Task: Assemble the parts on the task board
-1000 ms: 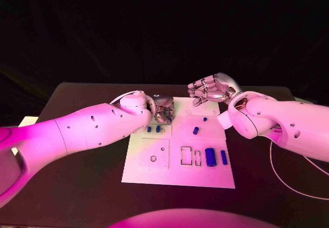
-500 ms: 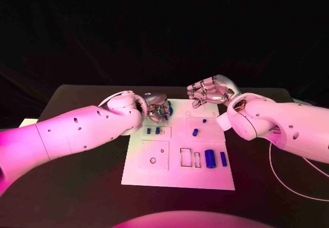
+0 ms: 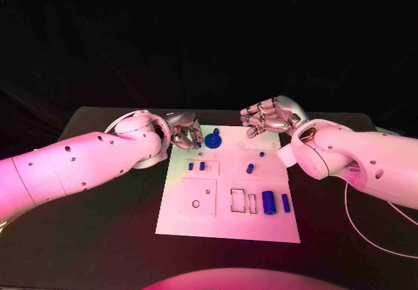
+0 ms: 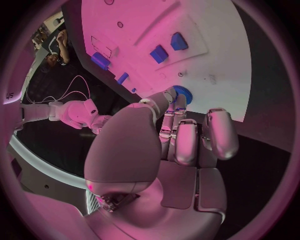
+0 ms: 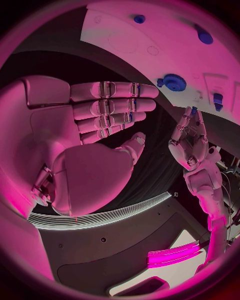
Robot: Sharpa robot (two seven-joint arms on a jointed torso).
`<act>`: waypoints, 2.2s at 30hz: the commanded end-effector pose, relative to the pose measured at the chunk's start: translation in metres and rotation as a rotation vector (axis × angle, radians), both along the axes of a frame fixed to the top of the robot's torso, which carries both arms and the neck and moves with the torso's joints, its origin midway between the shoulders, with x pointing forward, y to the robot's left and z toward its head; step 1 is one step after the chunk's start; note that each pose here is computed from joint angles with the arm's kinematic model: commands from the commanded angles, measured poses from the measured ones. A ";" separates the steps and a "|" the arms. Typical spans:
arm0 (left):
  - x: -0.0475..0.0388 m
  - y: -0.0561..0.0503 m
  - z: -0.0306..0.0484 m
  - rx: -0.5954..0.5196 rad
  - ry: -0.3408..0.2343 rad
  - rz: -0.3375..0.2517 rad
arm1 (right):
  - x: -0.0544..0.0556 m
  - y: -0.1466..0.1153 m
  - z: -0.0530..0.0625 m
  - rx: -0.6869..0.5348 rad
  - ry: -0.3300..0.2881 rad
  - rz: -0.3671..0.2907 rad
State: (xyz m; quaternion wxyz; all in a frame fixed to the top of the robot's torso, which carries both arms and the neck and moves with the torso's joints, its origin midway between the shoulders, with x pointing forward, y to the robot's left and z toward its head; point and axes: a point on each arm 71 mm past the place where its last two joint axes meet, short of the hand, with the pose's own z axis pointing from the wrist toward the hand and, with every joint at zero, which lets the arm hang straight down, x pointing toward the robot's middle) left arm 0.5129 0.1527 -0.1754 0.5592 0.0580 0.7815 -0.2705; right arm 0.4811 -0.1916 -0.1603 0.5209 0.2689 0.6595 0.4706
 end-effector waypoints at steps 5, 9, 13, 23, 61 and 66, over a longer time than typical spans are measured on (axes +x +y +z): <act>0.0036 0.005 -0.0067 0.034 0.055 -0.001 | -0.001 0.003 -0.001 0.000 0.001 0.019; 0.0053 0.005 -0.0090 0.041 0.061 -0.001 | -0.001 0.004 -0.001 0.000 0.002 0.021; 0.0065 0.005 -0.0112 0.047 0.067 -0.002 | -0.001 0.004 -0.001 0.000 0.002 0.021; 0.0077 -0.002 -0.0195 0.057 0.083 -0.016 | -0.001 0.005 -0.001 -0.001 0.000 0.023; 0.0091 -0.008 -0.0317 0.124 0.157 -0.002 | -0.001 0.005 -0.001 -0.002 0.002 0.024; 0.0099 -0.008 -0.0317 0.120 0.157 0.004 | -0.001 0.005 -0.002 -0.002 0.002 0.024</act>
